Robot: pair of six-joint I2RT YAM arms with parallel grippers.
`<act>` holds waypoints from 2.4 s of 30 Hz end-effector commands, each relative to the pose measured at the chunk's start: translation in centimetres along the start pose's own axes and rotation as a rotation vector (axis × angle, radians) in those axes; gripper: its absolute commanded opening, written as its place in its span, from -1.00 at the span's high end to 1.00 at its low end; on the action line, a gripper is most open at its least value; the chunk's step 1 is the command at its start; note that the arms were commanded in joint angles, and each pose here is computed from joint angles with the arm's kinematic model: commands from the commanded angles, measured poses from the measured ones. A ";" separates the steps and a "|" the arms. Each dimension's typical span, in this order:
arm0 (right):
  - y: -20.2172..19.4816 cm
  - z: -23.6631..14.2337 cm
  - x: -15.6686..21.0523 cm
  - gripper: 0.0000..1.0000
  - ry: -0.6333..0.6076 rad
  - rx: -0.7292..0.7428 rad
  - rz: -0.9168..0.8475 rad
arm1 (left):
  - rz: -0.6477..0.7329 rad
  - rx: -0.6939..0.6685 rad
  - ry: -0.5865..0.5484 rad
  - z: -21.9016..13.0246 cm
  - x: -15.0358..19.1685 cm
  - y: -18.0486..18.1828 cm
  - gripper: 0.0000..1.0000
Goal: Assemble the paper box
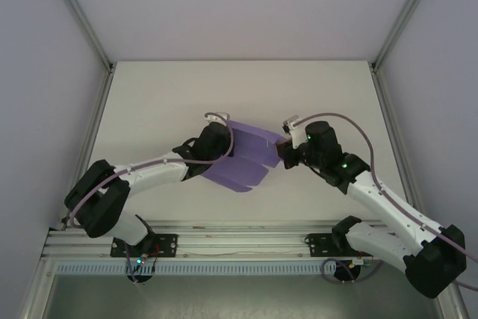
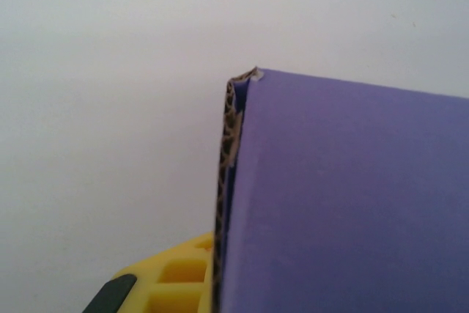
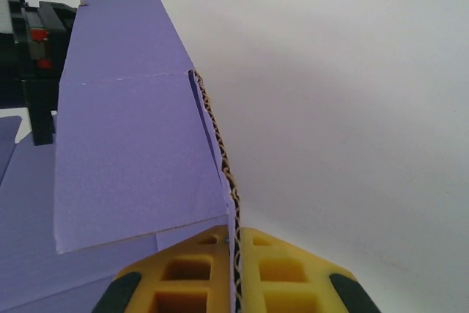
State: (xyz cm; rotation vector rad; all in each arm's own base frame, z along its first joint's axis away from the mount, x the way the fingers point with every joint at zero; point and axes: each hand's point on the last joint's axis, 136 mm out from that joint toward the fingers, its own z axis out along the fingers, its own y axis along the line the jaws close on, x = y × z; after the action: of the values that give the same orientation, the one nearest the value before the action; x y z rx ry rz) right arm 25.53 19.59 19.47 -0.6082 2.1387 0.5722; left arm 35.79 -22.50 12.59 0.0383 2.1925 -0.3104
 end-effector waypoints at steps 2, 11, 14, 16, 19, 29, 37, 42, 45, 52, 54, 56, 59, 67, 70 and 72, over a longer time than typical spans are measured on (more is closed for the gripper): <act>-0.7 -1.1 -0.7 1.00 -0.011 0.055 0.003 | -0.021 -0.425 -0.144 0.1 -3.2 7.0 0.94; -0.5 -0.2 -1.1 1.00 -0.029 0.042 0.013 | 0.022 -0.534 -0.082 1.6 -2.3 7.8 1.00; -0.9 0.1 -1.3 1.00 -0.026 0.061 0.016 | 0.029 -0.434 -0.070 1.9 -2.1 6.4 0.94; -0.9 0.3 -1.5 1.00 -0.026 0.062 0.013 | 0.026 -0.358 -0.075 1.7 -1.9 5.6 0.70; -0.5 0.3 -1.8 1.00 -0.040 0.035 0.003 | 0.015 -0.234 -0.081 0.8 -1.7 4.2 0.36; 1.8 0.9 -0.2 1.00 -0.001 -0.115 -0.098 | 0.015 0.058 -0.141 -1.8 -1.3 1.7 -0.39; 3.2 0.9 0.4 1.00 0.007 -0.202 -0.133 | -0.015 0.131 -0.127 -1.5 -1.6 2.7 -0.65; 4.4 0.5 0.3 1.00 0.019 -0.271 -0.145 | 0.048 0.233 -0.128 -1.1 -2.0 1.9 -0.72; 4.7 0.2 0.0 1.00 0.007 -0.289 -0.152 | 0.130 0.326 -0.101 -1.1 -2.1 0.0 -0.63; 5.3 -0.4 -1.0 1.00 -0.013 -0.310 -0.150 | 0.146 0.353 -0.082 0.0 -2.1 -0.7 -0.44; 5.4 -0.6 -1.3 1.00 -0.016 -0.313 -0.153 | 0.131 0.340 -0.085 0.3 -2.3 -0.4 -0.38; 5.5 -0.9 -1.5 1.00 -0.019 -0.314 -0.156 | 0.111 0.335 -0.086 0.4 -2.5 0.0 -0.28; 5.5 -1.2 -1.9 1.00 -0.023 -0.311 -0.162 | 0.092 0.378 -0.085 -0.2 -2.9 -0.4 0.03; 5.9 -1.6 -2.5 1.00 -0.041 -0.325 -0.161 | 0.126 0.384 -0.109 -0.9 -3.4 -0.5 0.52; 5.4 -1.4 -2.3 1.00 -0.031 -0.296 -0.155 | 0.122 0.380 -0.121 -1.2 -3.8 -0.5 0.84; 5.0 -1.3 -2.3 1.00 -0.030 -0.272 -0.146 | 0.115 0.373 -0.128 -1.3 -3.9 -0.3 0.93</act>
State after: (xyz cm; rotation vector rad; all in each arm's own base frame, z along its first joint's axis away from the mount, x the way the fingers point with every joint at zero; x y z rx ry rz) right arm 22.80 23.40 21.44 -0.9092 2.0128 0.8102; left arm 36.38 -22.30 13.62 0.3587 2.0540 -0.6343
